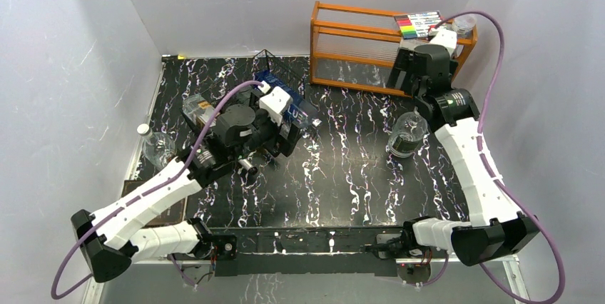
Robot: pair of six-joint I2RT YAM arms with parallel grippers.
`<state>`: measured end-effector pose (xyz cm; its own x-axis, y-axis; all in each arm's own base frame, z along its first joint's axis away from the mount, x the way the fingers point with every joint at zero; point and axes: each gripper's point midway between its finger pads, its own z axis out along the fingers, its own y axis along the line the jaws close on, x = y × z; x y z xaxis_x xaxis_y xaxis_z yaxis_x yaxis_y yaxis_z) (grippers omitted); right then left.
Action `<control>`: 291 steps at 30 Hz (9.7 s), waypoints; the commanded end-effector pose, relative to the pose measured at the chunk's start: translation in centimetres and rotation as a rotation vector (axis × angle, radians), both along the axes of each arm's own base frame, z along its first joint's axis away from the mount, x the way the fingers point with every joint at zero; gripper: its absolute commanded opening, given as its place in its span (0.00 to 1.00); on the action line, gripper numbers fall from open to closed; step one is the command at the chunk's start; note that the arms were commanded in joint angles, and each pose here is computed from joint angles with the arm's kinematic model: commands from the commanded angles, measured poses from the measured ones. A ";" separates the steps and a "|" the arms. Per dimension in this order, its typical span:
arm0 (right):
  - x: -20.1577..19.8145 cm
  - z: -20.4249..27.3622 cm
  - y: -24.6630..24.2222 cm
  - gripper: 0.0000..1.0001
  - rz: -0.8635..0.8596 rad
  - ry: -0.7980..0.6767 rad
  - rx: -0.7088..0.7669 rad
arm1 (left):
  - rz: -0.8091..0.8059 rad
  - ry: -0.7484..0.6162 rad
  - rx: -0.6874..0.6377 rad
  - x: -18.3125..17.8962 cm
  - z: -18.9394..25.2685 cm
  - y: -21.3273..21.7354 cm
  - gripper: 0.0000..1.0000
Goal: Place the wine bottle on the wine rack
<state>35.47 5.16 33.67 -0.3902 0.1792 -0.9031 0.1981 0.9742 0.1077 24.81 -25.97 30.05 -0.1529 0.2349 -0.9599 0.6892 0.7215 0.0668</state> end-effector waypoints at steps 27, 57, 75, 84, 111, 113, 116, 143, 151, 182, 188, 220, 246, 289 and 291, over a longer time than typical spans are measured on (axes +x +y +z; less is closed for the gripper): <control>-3.1 -12.4 -4.8 0.48 -0.115 0.371 -0.011 | -0.090 0.091 -0.007 0.7 -3.0 -4.1 0.98; -1.8 -10.6 -2.1 0.21 0.022 0.302 0.064 | -0.017 0.117 -0.033 1.2 -3.9 -3.5 0.98; -6.4 -8.3 12.6 0.21 0.407 0.299 0.399 | 0.008 0.376 -0.142 0.5 -9.8 -6.4 0.97; -12.0 -12.7 13.0 0.21 0.522 0.341 0.503 | 0.085 0.545 -0.111 -0.2 -15.0 -6.3 0.97; -21.4 -17.8 13.6 0.18 0.769 0.628 0.559 | 0.176 0.451 -0.229 0.8 -13.1 -4.7 0.89; -22.0 -18.3 13.6 0.19 0.769 0.669 0.543 | 0.187 0.446 -0.246 1.2 -12.8 -4.9 0.90; -22.4 -19.7 13.8 0.19 0.751 0.709 0.495 | 0.209 0.468 -0.243 1.8 -12.9 -5.5 0.91; -19.8 -27.4 11.0 0.39 0.417 0.789 0.153 | 0.227 0.723 -0.233 3.2 -16.7 -5.5 0.92; -19.2 -27.8 11.3 0.49 0.395 0.772 0.162 | 0.243 0.719 -0.227 3.3 -16.7 -4.7 0.92; -13.6 -30.6 9.6 0.61 0.242 0.593 0.005 | 0.281 0.657 -0.228 3.7 -14.8 -2.5 0.92; -14.1 -32.3 9.4 0.57 0.235 0.614 0.010 | 0.289 0.644 -0.228 3.9 -14.4 -2.1 0.92; -10.3 -28.3 9.9 0.00 0.292 0.299 0.026 | 0.309 0.596 -0.239 4.6 -12.2 -0.8 0.93; -8.1 -13.6 10.9 0.00 0.368 -0.164 0.185 | 0.388 0.266 -0.285 6.4 0.6 3.6 0.94; -0.5 -3.4 46.9 0.00 1.122 -0.240 0.384 | 0.482 -0.177 -0.407 -0.7 16.3 14.6 0.97; -0.4 -4.0 47.2 0.00 1.130 -0.225 0.384 | 0.484 -0.177 -0.403 -0.6 16.2 14.6 0.97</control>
<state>32.86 49.01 14.63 -0.5816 -0.1846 -0.7922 -0.6861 0.6345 0.3559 24.31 -12.10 45.98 0.0024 -0.2007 -0.9796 0.3062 0.9327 -0.1904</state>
